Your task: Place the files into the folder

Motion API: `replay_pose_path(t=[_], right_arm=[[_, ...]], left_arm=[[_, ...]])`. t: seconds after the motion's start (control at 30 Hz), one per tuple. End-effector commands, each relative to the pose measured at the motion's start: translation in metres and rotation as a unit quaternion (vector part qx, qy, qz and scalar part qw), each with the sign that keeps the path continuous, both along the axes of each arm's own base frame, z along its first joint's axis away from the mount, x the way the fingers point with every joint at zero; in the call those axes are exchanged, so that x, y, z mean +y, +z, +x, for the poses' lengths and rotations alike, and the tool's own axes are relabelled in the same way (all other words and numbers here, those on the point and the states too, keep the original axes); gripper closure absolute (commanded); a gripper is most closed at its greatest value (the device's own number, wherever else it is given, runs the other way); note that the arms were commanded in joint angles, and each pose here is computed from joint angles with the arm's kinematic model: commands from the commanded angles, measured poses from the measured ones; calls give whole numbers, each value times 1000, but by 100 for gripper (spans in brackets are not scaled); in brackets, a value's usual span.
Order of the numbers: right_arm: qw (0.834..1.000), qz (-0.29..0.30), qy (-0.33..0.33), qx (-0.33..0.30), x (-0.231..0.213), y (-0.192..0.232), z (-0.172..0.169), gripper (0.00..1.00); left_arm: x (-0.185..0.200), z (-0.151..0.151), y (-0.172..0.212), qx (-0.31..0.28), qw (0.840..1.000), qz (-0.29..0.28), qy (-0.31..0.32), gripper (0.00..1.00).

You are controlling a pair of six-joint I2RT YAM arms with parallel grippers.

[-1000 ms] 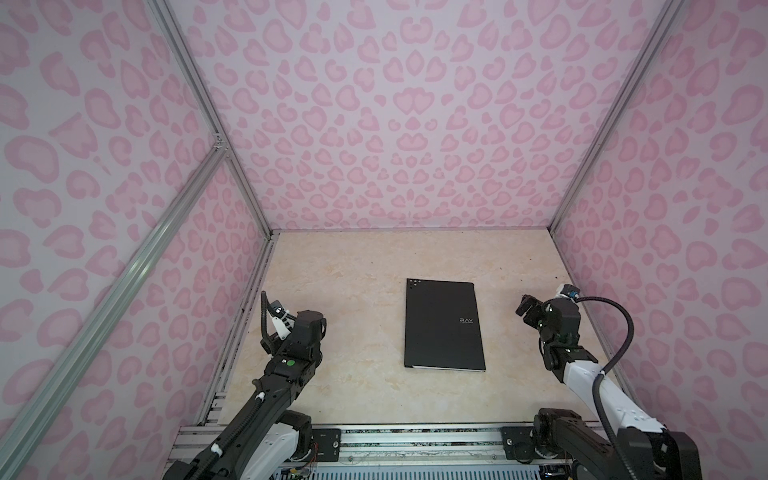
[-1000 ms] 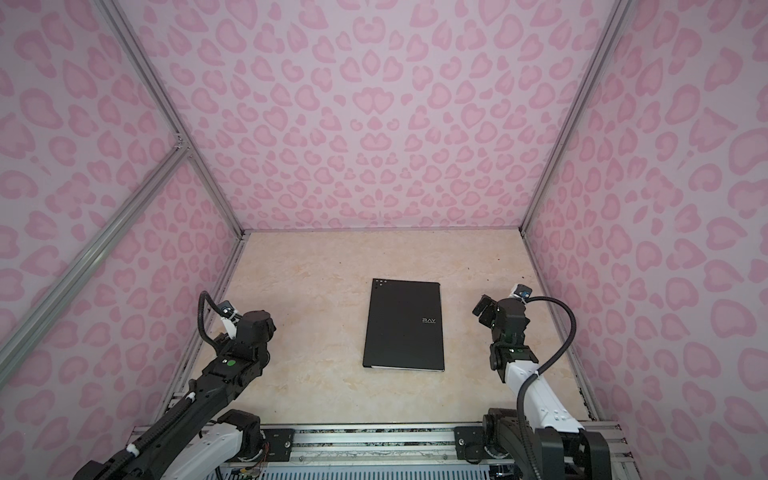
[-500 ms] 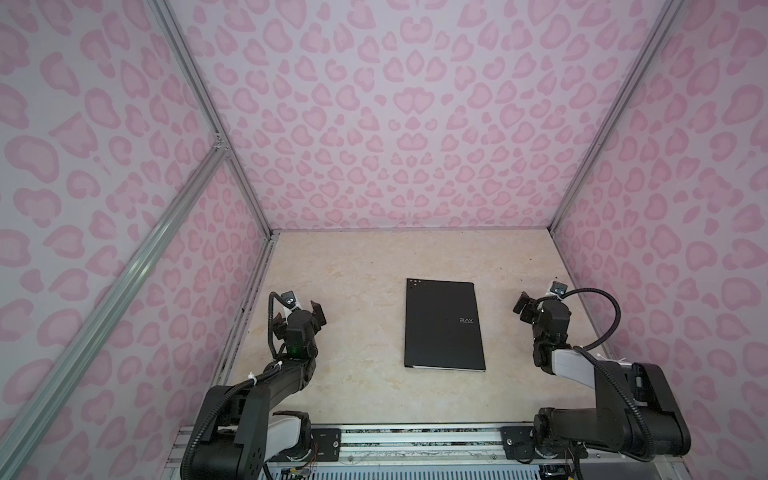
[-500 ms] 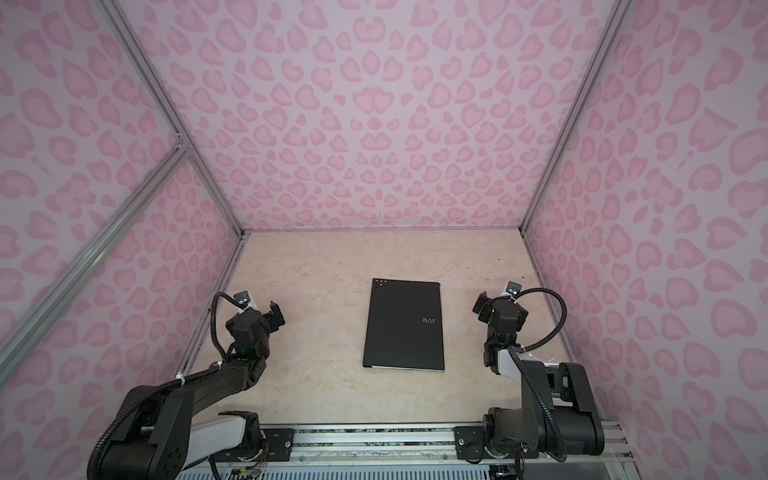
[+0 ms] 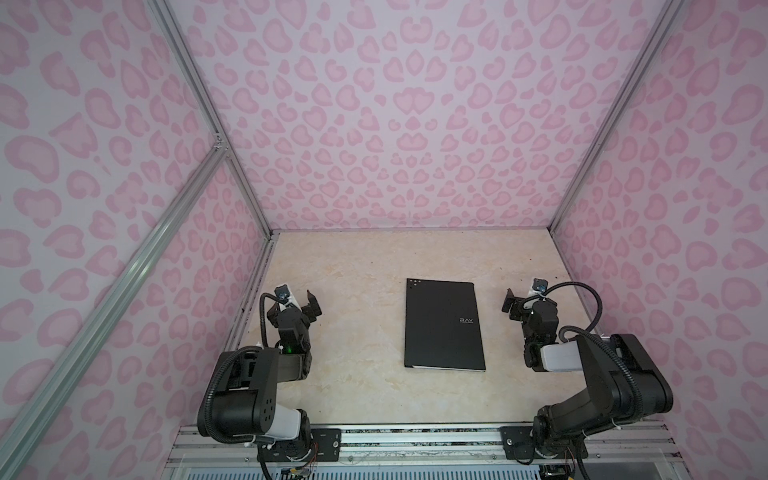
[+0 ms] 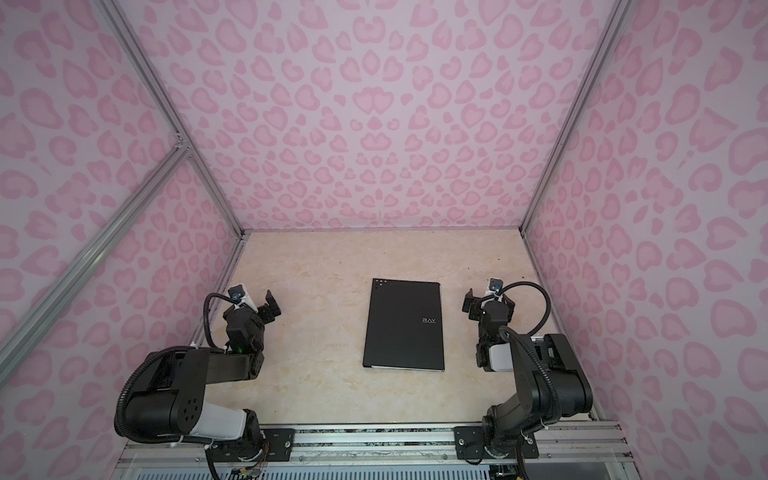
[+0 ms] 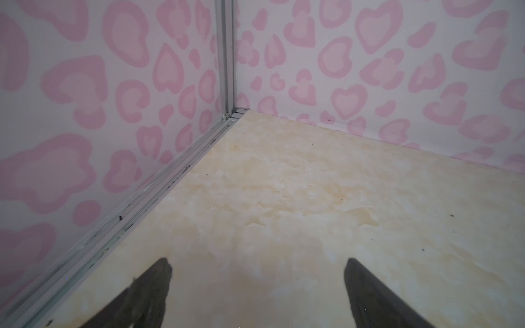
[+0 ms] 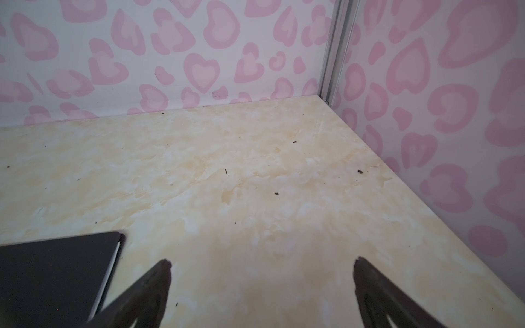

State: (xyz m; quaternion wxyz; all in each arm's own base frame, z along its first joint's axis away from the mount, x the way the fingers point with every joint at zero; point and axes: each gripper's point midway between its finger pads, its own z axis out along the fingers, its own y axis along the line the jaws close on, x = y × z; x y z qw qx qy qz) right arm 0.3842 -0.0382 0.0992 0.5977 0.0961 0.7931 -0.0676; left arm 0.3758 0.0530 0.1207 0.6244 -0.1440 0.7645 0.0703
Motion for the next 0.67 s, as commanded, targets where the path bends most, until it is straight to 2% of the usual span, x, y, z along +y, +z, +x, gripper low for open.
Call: replay_pose_path(t=[0.0, 0.07, 0.5, 0.63], right_arm=[[1000, -16, -6, 10, -1, 1, 2, 1], [1000, -24, -2, 9, 2, 2, 3, 0], [1000, -29, -4, 11, 2, 2, 2, 0], [1000, -29, -4, 11, 3, 2, 2, 0]], left_arm=[[-6, 5, -3, 16, 1000, 10, -12, 3], [-9, 3, 0, 9, 1000, 24, -7, 3], [-11, 11, -4, 24, 999, 12, -25, 3], [-14, 5, -2, 15, 999, 20, -29, 3]])
